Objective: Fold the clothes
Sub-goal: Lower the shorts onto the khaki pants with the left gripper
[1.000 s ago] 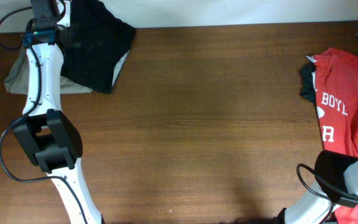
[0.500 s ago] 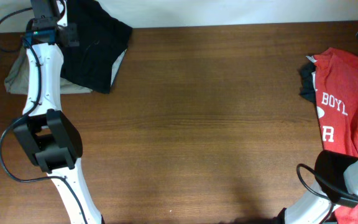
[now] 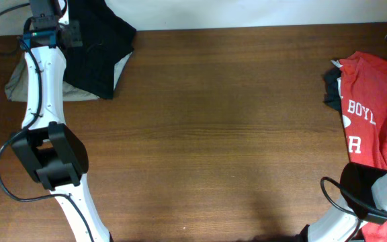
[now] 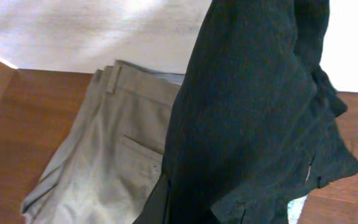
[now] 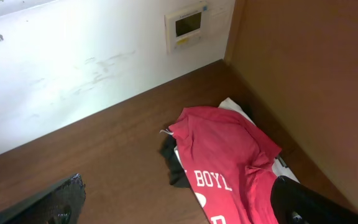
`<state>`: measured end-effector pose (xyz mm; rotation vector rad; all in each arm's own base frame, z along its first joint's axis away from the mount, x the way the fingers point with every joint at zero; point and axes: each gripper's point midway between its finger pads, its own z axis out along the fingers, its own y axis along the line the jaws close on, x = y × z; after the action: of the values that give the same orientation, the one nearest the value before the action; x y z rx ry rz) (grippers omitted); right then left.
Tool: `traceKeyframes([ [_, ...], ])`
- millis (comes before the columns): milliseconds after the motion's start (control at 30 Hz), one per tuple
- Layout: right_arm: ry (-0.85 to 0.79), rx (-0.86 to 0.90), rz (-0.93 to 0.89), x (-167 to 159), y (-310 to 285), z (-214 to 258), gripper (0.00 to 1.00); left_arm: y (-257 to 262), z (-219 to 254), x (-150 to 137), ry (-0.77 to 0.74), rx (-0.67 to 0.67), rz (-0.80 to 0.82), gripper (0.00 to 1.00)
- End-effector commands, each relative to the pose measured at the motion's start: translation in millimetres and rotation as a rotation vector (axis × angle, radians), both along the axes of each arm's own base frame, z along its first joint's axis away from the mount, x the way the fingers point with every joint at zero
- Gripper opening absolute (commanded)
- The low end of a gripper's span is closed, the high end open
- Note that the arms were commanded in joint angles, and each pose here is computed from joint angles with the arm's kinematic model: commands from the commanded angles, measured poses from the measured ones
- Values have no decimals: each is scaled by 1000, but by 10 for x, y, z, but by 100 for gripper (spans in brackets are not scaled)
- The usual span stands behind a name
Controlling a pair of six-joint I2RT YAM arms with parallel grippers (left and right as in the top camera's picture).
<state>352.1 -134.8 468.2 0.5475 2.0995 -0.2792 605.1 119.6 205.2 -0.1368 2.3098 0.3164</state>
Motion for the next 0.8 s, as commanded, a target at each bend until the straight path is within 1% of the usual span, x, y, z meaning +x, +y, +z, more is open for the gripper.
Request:
traceKeyframes([
  [0,7,-9,-19,-30,-34,-4,99,142,623,-60,-126,44,80,4],
  [100,7,-9,-19,-30,-36,-3,99,210,626,-70,-133,36,98,5],
  [167,7,-9,-19,-29,-35,-3,99,265,626,-71,-138,32,107,7],
  [433,7,-9,-19,-29,-35,-3,99,510,625,-8,-181,38,140,8],
  [767,7,-9,-19,-29,-35,-3,99,855,205,182,-180,60,171,8],
])
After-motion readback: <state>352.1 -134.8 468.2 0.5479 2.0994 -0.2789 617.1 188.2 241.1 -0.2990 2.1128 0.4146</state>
